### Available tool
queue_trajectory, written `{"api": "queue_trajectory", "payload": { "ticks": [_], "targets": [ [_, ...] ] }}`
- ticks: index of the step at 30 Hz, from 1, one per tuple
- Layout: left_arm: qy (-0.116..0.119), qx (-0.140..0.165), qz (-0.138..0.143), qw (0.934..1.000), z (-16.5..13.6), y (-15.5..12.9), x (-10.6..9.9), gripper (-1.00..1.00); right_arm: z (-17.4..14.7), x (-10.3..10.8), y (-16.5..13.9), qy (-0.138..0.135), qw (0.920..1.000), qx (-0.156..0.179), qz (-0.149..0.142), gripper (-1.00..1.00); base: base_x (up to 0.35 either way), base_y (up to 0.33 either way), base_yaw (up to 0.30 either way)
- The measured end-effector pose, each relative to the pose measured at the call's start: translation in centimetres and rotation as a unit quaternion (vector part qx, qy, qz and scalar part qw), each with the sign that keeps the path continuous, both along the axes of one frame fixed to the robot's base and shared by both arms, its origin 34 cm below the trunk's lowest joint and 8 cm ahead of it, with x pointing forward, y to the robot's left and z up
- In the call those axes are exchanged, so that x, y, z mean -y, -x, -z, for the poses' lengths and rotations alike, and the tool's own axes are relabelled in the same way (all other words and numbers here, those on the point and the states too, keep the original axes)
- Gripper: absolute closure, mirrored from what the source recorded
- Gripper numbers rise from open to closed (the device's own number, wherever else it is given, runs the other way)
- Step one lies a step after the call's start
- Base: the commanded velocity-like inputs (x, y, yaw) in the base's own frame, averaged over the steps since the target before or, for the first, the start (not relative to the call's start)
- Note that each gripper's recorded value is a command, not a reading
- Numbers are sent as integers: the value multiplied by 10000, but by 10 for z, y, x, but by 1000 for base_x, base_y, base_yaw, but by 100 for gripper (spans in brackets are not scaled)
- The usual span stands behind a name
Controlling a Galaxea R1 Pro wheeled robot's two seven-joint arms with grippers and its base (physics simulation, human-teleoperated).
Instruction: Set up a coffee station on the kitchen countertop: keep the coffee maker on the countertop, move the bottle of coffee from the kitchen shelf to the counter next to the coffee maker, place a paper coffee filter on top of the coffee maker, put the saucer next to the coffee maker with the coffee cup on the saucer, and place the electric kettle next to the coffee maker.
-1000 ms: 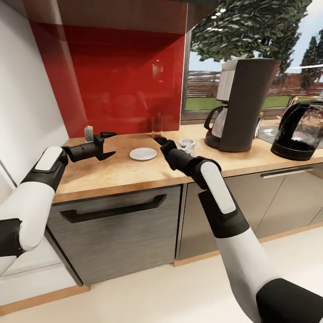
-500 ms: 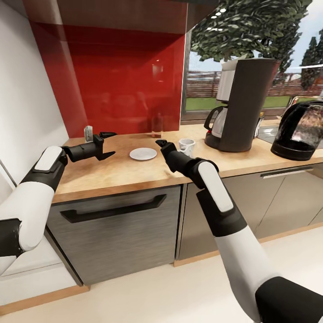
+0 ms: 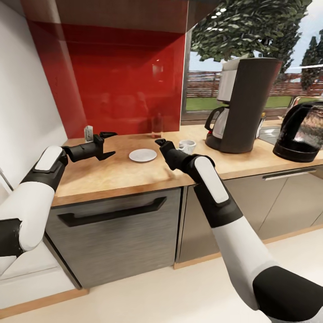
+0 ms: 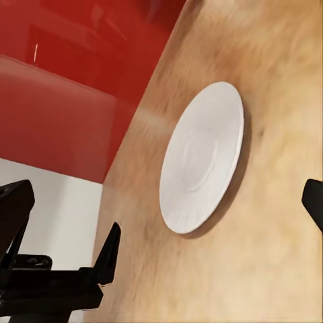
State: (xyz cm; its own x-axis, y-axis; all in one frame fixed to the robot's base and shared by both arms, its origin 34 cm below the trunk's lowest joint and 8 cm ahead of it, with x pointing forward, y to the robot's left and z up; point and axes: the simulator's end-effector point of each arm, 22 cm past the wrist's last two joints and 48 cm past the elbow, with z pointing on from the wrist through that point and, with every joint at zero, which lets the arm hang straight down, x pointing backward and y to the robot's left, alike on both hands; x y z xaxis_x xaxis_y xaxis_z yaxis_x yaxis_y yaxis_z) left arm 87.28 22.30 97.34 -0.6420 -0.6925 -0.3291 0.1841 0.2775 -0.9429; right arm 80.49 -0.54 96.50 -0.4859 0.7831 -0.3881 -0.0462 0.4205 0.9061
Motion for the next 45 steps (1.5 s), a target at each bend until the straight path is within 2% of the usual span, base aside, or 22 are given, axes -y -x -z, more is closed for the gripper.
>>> {"api": "queue_trajectory", "payload": {
  "ticks": [11,15,22,30,45],
  "targets": [
    [-92,-37,34,9999,4,0,5,-100,2,0,-5,22,10000,-62,2,-100,17,0,0],
    [-149,-57,93,9998,7,1,12,-100,-1,-8,-3,-182,9996,-167,-146,-100,1,0,0],
    [-146,-32,217,9997,5,3,29,-100,-2,-10,-6,-245,9992,-231,-193,-100,0,0,0],
    [-148,-20,230,9996,4,3,31,-100,-6,-10,-7,-242,9993,-221,-194,-100,0,0,0],
    [-168,-40,229,9996,6,3,30,-100,8,-12,-11,-265,9985,-431,-215,-100,36,17,0]
  ]
}}
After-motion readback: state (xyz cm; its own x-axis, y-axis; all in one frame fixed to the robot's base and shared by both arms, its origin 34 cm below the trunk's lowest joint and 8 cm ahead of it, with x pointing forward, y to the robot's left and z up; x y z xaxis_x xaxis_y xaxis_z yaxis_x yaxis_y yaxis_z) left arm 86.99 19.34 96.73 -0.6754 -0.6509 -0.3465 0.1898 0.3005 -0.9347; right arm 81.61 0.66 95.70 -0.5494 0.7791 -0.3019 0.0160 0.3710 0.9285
